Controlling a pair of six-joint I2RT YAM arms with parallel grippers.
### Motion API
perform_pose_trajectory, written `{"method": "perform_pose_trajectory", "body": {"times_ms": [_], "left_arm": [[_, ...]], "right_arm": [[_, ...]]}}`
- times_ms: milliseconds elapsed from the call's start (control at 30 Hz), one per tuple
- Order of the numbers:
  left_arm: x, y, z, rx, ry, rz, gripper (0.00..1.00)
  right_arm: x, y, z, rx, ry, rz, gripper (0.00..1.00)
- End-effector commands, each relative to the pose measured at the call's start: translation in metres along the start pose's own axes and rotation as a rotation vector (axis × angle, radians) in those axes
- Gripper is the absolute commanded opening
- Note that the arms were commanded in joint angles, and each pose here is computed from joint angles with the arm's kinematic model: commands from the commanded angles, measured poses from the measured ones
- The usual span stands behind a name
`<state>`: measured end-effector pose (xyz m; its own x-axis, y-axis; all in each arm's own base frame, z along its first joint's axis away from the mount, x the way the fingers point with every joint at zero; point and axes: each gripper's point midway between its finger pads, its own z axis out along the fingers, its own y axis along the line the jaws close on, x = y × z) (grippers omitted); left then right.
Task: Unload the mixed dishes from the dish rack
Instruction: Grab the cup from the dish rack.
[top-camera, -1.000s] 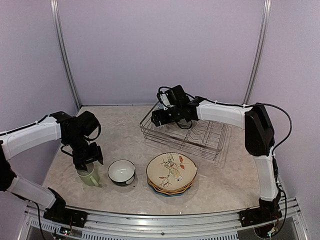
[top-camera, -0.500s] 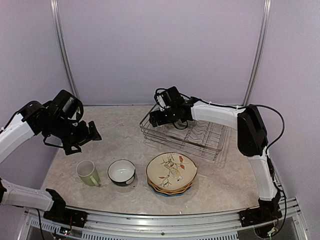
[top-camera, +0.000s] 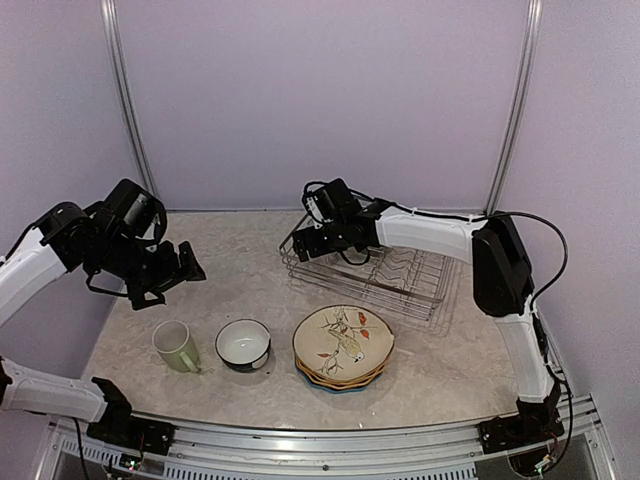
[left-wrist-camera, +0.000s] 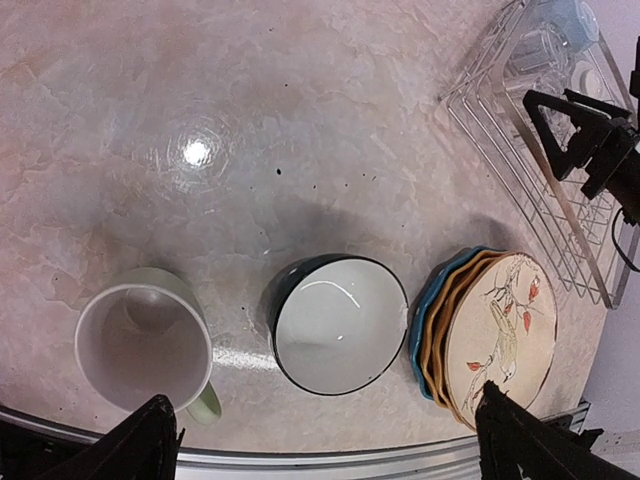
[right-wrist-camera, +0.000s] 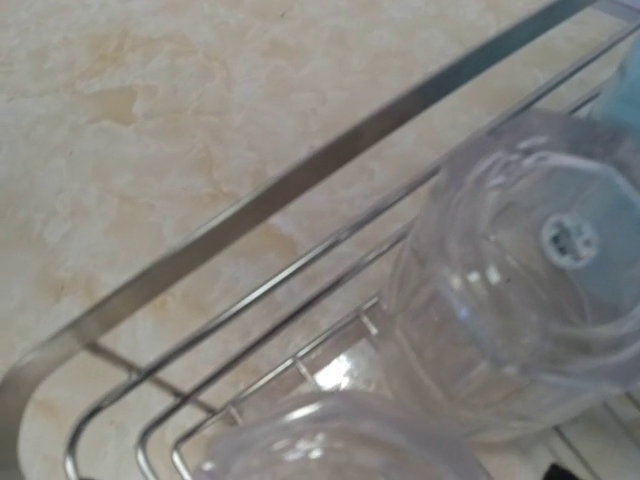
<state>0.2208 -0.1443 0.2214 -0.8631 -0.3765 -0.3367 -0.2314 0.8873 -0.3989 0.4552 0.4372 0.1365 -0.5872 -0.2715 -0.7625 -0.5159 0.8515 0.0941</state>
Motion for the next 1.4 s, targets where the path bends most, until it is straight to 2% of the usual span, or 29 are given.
{"method": "perform_pose_trajectory", "body": {"times_ms": [0, 233, 467, 767, 867, 1000, 1200, 1367], "left_arm": [[-0.002, -0.006, 0.001, 0.015, -0.005, 0.013, 0.99], [-0.001, -0.009, -0.001, 0.028, -0.005, 0.014, 0.99], [-0.001, -0.01, -0.009, 0.049, -0.016, 0.017, 0.99], [0.001, -0.016, -0.006, 0.071, -0.005, 0.023, 0.99], [-0.001, -0.021, -0.005, 0.087, -0.013, 0.03, 0.99], [-0.005, -0.027, -0.004, 0.1, -0.023, 0.037, 0.99], [-0.004, -0.041, 0.0, 0.143, 0.004, 0.038, 0.99], [-0.005, -0.049, 0.0, 0.172, 0.003, 0.031, 0.99]], "right_arm": [[-0.012, 0.004, -0.017, 0.002, -0.026, 0.009, 0.93], [0.013, -0.005, 0.005, 0.054, 0.043, 0.02, 0.85], [0.021, -0.007, 0.016, 0.046, 0.059, 0.038, 0.83], [0.023, -0.015, 0.017, 0.053, 0.057, 0.044, 0.66], [0.004, -0.013, -0.002, 0.033, -0.014, 0.042, 0.59], [-0.028, -0.01, -0.029, -0.01, -0.13, 0.038, 0.42], [-0.043, -0.018, -0.068, -0.033, -0.266, 0.048, 0.31], [-0.044, -0.043, -0.092, -0.05, -0.358, 0.081, 0.13]]}}
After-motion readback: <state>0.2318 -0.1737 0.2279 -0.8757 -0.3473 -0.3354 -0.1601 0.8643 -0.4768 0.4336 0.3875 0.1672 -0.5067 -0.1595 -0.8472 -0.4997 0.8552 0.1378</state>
